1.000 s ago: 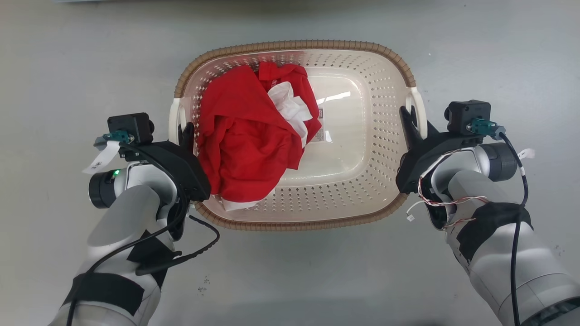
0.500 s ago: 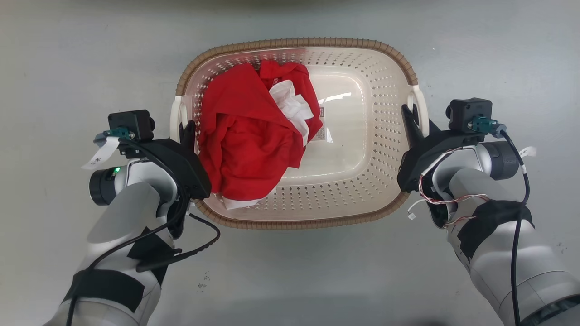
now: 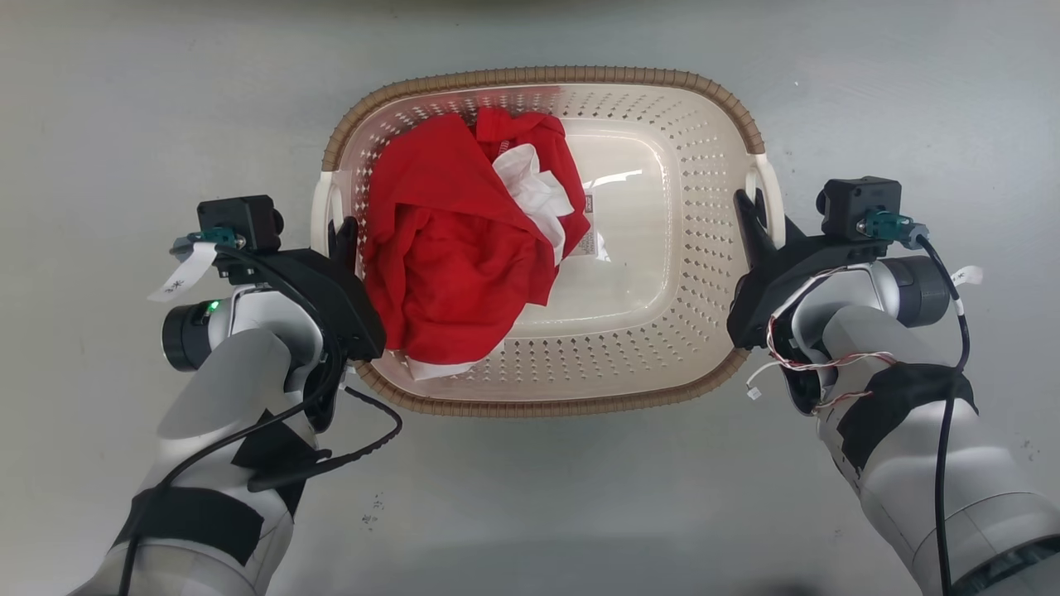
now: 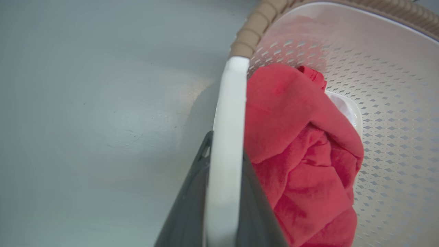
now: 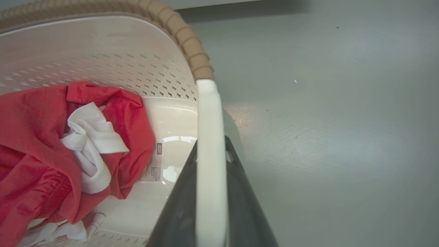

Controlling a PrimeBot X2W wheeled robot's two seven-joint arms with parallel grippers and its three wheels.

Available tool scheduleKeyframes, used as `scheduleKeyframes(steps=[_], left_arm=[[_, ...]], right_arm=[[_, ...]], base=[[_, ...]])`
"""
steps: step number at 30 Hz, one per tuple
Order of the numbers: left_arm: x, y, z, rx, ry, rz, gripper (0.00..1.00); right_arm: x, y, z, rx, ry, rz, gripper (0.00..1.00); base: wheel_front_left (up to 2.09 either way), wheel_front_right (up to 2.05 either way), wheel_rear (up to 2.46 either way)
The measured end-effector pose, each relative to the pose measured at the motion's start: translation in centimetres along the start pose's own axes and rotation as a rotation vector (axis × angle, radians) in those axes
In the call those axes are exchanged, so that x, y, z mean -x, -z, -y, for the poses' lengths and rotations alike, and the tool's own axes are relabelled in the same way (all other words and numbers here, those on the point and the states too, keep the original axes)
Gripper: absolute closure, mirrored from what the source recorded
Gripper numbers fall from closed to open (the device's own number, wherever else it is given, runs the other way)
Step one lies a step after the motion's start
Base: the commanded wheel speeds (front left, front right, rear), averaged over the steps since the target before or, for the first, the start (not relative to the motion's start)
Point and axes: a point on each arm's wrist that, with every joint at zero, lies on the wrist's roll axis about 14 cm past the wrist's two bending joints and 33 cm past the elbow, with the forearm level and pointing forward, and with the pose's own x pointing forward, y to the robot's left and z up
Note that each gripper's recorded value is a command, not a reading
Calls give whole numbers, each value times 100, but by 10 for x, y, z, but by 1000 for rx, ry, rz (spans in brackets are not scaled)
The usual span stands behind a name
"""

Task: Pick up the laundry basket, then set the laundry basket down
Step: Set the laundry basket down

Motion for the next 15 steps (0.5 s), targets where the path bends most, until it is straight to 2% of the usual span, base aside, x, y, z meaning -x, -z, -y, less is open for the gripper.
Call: scheduleKeyframes(steps=[15], left_arm=[[-1,1,0,2,6,-6,100]], right_arm=[[-3,0,0,-1,-2,-2,100]], base=[[0,0,0]])
